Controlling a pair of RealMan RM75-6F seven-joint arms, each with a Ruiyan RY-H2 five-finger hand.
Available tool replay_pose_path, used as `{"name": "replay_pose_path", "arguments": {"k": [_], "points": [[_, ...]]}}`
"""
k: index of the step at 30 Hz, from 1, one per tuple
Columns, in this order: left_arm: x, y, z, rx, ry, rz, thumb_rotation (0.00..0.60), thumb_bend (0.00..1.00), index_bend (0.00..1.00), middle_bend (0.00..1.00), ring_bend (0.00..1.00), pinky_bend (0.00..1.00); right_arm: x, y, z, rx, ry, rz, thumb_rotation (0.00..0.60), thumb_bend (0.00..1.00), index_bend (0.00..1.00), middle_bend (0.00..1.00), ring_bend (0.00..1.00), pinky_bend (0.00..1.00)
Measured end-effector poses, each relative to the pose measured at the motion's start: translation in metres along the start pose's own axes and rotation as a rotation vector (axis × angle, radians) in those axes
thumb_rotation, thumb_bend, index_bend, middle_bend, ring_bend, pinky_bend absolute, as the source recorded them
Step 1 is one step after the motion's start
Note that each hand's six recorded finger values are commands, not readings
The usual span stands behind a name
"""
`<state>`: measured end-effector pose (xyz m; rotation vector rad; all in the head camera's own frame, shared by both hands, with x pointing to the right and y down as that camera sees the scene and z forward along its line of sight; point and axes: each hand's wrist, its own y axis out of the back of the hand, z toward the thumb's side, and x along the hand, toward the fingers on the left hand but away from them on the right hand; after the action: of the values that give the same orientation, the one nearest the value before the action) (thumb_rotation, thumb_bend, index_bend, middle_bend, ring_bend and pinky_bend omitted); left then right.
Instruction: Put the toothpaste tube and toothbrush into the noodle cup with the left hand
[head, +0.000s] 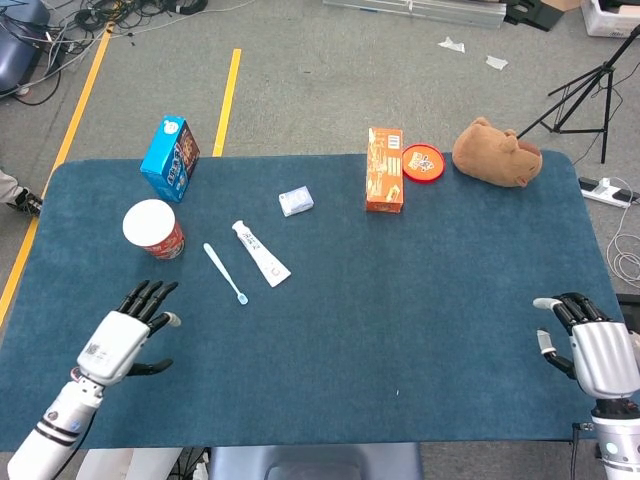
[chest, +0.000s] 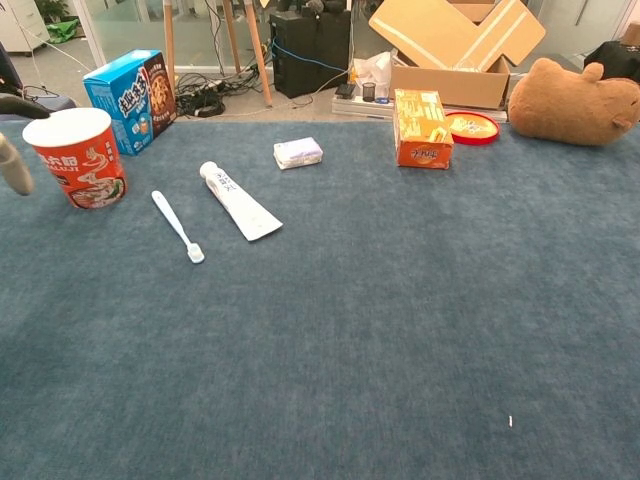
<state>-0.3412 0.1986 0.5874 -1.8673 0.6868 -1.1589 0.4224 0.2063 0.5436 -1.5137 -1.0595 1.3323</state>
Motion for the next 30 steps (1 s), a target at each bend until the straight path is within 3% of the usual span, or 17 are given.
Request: {"name": "replay_pose_path", "arguments": {"k": [6,14,23,30], "points": [[0.043,-0.005,0.022,0.077,-0.106,-0.044,0.6,0.0,0.36,0.03,0.0,0.02,-0.002,0.001,-0.001,0.027,0.001,0.009,0.6,0.35,0.39,0.42,0.29,0.56],[0.084,-0.023,0.02,0.156,-0.163,-0.077,0.6,0.0,0.2,0.0,0.0,0.0,-0.01,0.009,0.003,0.035,-0.006,-0.001,0.6,0.35,0.39,0.42,0.29,0.56],[0.144,-0.041,0.022,0.252,-0.22,-0.104,0.6,0.0,0.19,0.0,0.0,0.0,-0.018,-0.002,-0.012,-0.015,-0.054,0.015,0.6,0.35,0.39,0.42,0.29,0.56],[0.179,-0.048,0.02,0.328,-0.224,-0.131,0.6,0.0,0.2,0.0,0.0,0.0,-0.024,0.003,-0.029,-0.03,-0.106,-0.001,0.6,0.35,0.39,0.42,0.29,0.56]]}}
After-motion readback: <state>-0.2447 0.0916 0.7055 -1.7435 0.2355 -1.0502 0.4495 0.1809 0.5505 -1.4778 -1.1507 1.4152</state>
